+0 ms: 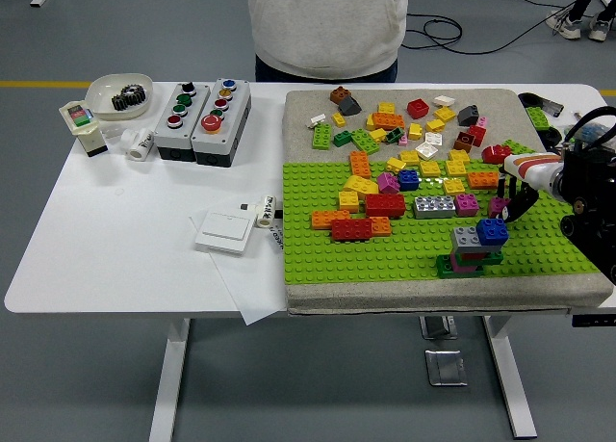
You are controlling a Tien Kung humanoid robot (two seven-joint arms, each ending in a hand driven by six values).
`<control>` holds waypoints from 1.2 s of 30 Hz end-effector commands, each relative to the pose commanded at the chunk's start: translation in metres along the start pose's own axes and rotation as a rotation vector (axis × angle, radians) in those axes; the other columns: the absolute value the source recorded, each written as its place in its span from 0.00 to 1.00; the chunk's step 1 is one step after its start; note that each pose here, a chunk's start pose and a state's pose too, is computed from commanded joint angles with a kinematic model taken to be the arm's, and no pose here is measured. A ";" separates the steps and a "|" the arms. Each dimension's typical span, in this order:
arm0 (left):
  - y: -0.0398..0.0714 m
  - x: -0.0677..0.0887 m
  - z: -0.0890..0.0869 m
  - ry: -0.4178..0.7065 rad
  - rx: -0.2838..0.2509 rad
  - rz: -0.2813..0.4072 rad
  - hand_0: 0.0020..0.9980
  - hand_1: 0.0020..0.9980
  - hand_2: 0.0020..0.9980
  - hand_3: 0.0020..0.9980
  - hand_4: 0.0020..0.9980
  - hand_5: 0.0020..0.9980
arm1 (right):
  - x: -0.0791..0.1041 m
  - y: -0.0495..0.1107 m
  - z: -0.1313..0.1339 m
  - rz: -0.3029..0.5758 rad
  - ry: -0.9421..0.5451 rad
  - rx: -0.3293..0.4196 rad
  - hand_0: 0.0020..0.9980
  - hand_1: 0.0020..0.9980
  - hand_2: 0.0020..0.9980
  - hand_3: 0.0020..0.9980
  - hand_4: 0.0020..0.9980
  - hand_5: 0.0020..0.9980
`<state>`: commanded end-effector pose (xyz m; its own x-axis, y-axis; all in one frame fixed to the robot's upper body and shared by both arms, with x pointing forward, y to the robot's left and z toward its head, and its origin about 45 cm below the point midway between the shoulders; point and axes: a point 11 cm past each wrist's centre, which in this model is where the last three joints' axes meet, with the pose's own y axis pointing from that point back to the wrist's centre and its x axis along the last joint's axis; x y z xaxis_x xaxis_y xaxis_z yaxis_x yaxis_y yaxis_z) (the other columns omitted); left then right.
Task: Pick up the brick,pile it on top of brick,press brick,pick up the brick,pile it on top of brick,press brick
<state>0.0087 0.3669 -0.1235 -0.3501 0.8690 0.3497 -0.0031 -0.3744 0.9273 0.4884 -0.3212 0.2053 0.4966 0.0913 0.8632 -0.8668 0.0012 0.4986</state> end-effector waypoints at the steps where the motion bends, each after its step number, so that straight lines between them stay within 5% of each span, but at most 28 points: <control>1: 0.000 0.000 0.000 0.000 0.000 0.000 0.58 0.72 0.69 0.55 0.56 0.61 | 0.000 0.000 0.000 0.001 0.001 -0.001 0.51 0.46 0.50 0.49 0.93 0.36; 36: 0.000 0.001 0.000 -0.007 -0.001 0.002 0.58 0.72 0.69 0.55 0.56 0.61 | 0.000 0.002 0.005 0.053 -0.004 0.003 0.45 0.40 0.47 0.47 0.83 0.36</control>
<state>0.0087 0.3675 -0.1233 -0.3437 0.8705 0.3523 -0.0031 -0.3762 0.9265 0.4872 -0.3260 0.2065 0.4503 0.0875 0.8886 -0.8917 -0.0061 0.4525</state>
